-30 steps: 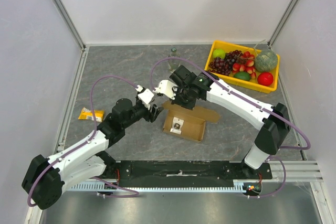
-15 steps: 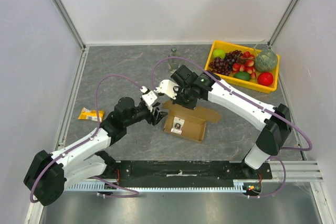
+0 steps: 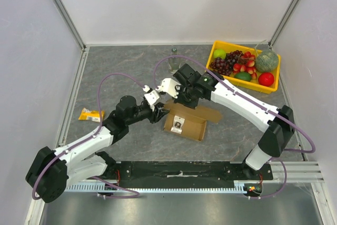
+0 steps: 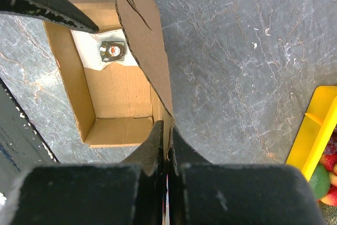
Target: Fold the paper box
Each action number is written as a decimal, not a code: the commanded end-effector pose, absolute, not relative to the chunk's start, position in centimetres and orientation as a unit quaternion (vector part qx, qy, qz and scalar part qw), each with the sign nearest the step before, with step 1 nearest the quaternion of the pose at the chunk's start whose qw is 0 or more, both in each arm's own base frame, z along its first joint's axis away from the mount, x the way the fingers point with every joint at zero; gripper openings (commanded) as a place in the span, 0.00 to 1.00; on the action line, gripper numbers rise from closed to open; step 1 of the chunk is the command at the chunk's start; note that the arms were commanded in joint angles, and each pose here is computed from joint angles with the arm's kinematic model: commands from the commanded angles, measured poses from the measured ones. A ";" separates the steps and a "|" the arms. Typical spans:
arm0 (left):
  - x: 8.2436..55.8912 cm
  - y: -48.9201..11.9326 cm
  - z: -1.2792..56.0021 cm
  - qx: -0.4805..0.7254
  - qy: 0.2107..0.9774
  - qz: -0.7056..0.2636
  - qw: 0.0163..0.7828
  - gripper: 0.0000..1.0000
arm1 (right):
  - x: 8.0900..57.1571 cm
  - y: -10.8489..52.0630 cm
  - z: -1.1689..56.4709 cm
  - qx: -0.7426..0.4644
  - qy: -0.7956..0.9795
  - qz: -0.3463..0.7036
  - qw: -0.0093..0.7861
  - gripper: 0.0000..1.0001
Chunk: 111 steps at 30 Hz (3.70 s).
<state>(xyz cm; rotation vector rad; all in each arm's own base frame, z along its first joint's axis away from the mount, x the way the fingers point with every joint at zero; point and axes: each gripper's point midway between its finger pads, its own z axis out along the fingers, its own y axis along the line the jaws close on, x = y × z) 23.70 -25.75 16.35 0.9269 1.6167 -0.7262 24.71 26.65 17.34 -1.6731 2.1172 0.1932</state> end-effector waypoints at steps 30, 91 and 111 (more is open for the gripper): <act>26.5 -28.1 18.9 0.377 0.653 -0.314 0.577 0.37 | 23.0 29.3 17.0 -0.649 0.719 0.141 0.205 0.00; 31.2 -23.1 14.4 0.283 0.743 -0.228 0.562 0.02 | 35.4 18.3 17.0 -0.269 0.802 0.200 0.494 0.60; 32.2 -23.0 13.9 0.287 0.746 -0.221 0.558 0.02 | 37.8 18.9 16.0 -0.319 0.781 0.188 0.503 0.66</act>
